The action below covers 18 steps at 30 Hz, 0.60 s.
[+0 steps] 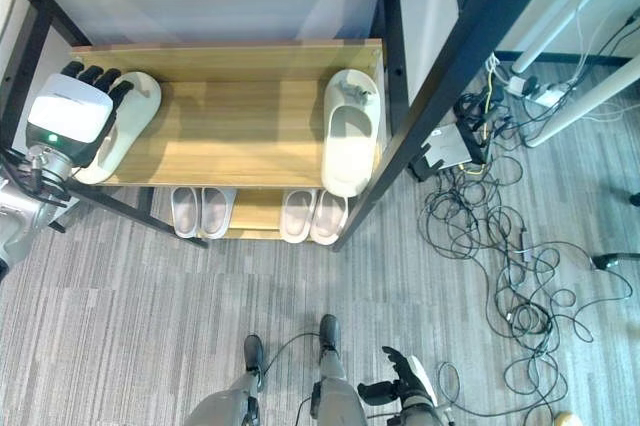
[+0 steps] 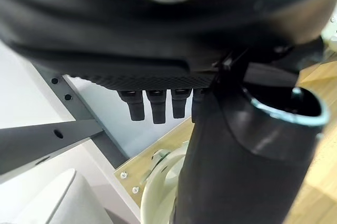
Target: Arrange the slippers neatly on the shoe rack.
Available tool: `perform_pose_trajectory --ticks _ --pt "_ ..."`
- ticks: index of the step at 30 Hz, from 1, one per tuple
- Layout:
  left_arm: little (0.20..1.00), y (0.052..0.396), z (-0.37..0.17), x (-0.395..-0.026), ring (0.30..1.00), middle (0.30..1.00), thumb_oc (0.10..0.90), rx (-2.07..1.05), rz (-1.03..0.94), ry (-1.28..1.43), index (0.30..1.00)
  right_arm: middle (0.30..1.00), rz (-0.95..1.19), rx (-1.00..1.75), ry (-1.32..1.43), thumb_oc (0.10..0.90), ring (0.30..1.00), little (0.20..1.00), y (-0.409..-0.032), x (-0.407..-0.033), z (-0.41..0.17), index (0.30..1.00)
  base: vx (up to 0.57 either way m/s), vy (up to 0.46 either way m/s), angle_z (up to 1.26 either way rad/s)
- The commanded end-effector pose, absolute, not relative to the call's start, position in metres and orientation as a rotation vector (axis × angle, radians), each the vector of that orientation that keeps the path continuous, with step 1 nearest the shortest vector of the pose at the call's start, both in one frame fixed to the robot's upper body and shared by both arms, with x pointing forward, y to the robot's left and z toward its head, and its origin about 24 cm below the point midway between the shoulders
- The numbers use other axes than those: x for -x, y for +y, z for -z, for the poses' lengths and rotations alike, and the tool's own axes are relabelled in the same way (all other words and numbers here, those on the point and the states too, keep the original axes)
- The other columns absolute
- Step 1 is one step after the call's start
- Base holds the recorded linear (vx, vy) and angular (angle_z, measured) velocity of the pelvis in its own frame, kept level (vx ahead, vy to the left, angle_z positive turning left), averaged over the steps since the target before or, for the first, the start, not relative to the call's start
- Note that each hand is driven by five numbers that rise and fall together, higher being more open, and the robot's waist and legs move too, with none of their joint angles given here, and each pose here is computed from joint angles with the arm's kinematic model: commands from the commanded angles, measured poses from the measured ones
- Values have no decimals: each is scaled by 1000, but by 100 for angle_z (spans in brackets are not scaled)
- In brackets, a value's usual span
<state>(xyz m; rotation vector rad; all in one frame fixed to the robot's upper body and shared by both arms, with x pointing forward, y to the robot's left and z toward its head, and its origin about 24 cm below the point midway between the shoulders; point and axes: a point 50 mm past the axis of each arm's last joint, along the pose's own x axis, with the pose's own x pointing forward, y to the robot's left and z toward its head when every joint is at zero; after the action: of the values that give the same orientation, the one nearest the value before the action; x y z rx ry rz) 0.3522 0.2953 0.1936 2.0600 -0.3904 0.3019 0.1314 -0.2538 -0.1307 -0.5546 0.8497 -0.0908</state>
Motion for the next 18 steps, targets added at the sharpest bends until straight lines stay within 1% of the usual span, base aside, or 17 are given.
perform_pose_trajectory --ticks 1,9,18 --pt "900 309 -269 -350 900 900 800 -2065 -658 -518 900 900 172 571 847 800 900 900 -272 -121 126 900 0 0 0" --pt "900 306 -268 -351 900 900 800 -2060 -658 -534 900 900 190 576 831 800 900 900 -274 -125 124 900 4 1 0" --pt "900 296 -270 -357 900 900 800 -2050 -641 -560 900 900 206 578 816 800 900 900 -277 -129 121 900 0 0 0"
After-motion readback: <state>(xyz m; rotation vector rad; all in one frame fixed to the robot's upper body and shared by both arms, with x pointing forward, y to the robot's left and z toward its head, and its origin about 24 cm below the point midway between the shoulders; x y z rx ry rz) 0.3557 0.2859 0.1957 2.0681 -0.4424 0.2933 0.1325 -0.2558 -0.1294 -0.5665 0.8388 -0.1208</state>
